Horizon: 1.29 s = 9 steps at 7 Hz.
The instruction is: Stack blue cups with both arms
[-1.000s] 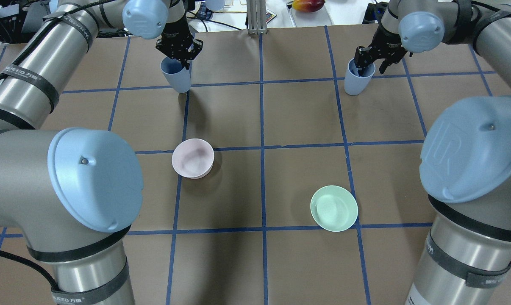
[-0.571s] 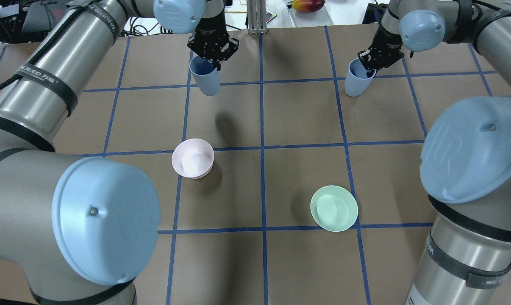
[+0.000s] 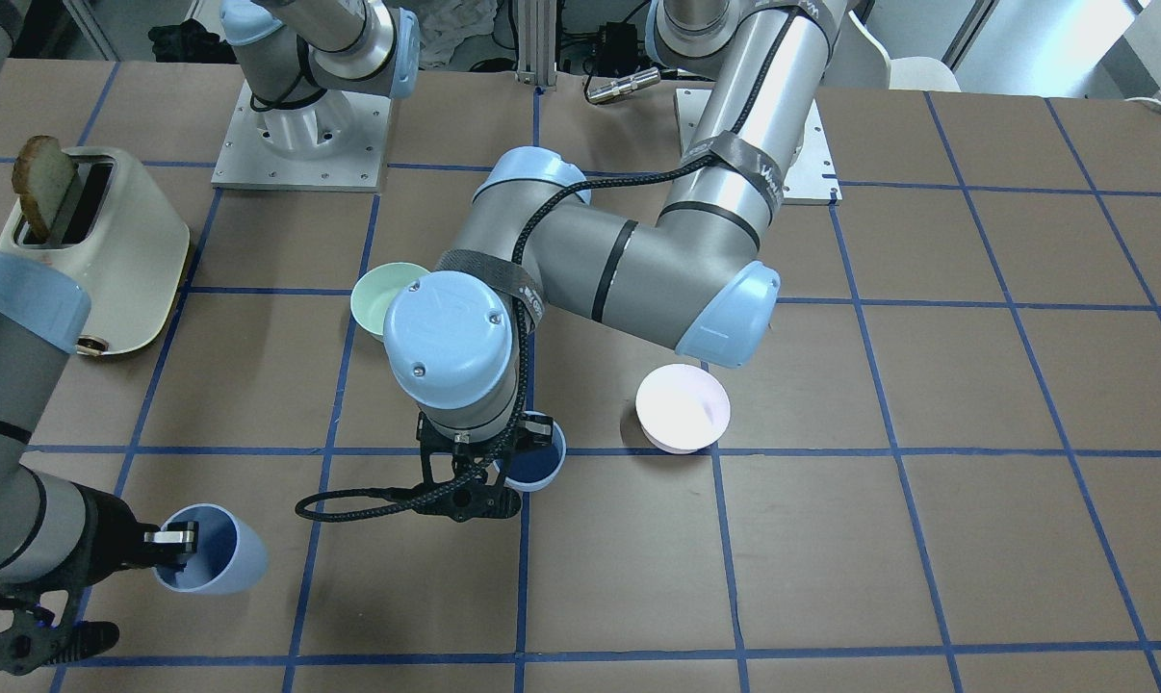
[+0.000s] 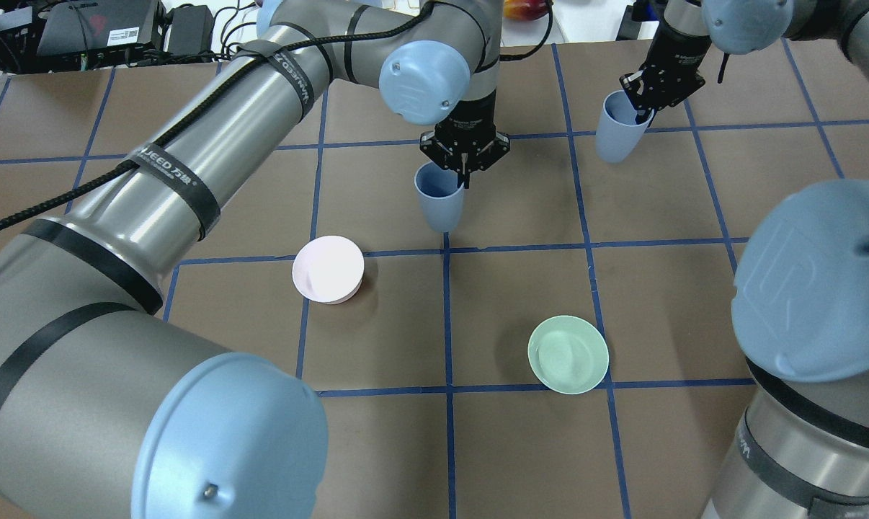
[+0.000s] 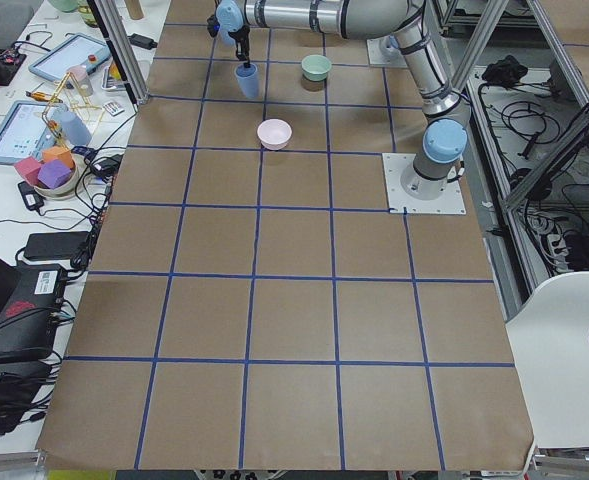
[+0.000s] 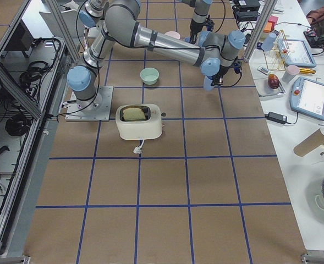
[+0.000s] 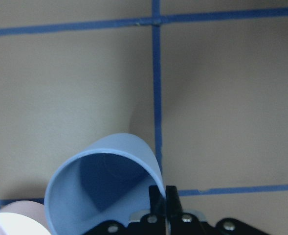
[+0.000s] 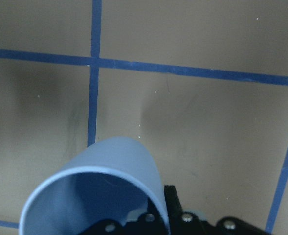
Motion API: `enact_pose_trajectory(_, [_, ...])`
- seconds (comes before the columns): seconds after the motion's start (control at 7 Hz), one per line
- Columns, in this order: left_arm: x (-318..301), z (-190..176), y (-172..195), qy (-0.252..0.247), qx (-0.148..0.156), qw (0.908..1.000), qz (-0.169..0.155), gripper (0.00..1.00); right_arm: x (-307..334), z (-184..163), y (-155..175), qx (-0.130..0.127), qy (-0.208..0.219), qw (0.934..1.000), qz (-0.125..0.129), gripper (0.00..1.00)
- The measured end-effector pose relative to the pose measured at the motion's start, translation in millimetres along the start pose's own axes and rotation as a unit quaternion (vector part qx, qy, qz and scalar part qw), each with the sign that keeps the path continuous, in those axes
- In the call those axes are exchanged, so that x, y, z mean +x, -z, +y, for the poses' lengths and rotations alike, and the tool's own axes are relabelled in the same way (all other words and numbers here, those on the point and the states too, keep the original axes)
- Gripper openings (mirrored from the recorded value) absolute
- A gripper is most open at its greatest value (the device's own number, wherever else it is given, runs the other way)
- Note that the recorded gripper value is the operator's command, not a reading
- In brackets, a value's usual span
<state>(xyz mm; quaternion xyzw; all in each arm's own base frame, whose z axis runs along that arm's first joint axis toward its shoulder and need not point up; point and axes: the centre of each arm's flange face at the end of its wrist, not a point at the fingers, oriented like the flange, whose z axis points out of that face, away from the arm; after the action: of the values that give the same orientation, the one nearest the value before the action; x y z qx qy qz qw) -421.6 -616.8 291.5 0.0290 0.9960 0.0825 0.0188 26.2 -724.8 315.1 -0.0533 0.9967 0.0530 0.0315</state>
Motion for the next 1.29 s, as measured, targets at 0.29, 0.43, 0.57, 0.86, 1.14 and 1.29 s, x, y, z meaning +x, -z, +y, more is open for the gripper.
enact_pose_trajectory(0.29, [7, 14, -28, -0.003, -0.021, 0.9997, -0.008, 1.0, 18, 24, 31, -0.013, -0.013, 0.9998, -0.004, 0.0])
enact_pose_trajectory(0.43, [6, 15, -31, -0.003, -0.022, 0.9997, -0.008, 1.0, 22, 29, 35, -0.017, -0.016, 0.9997, -0.006, 0.0])
enact_pose_trajectory(0.57, [4, 15, -26, -0.002, -0.019, 0.9998, -0.007, 1.0, 23, 32, 40, -0.018, -0.017, 0.9997, -0.006, 0.0])
enact_pose_trajectory(0.86, [-33, 9, 25, 0.021, -0.008, 0.9997, 0.003, 1.0, 21, 37, 51, -0.012, -0.018, 0.9998, -0.005, 0.0])
enact_pose_trajectory(1.14, [-97, 27, 123, 0.03, -0.017, 0.9989, 0.031, 1.0, 10, 51, 77, -0.001, -0.016, 0.9999, -0.003, 0.0])
enact_pose_trajectory(1.29, [-123, 56, 168, 0.019, -0.03, 0.9987, 0.035, 0.91, -2, 55, 86, 0.005, -0.012, 0.9999, -0.003, 0.0])
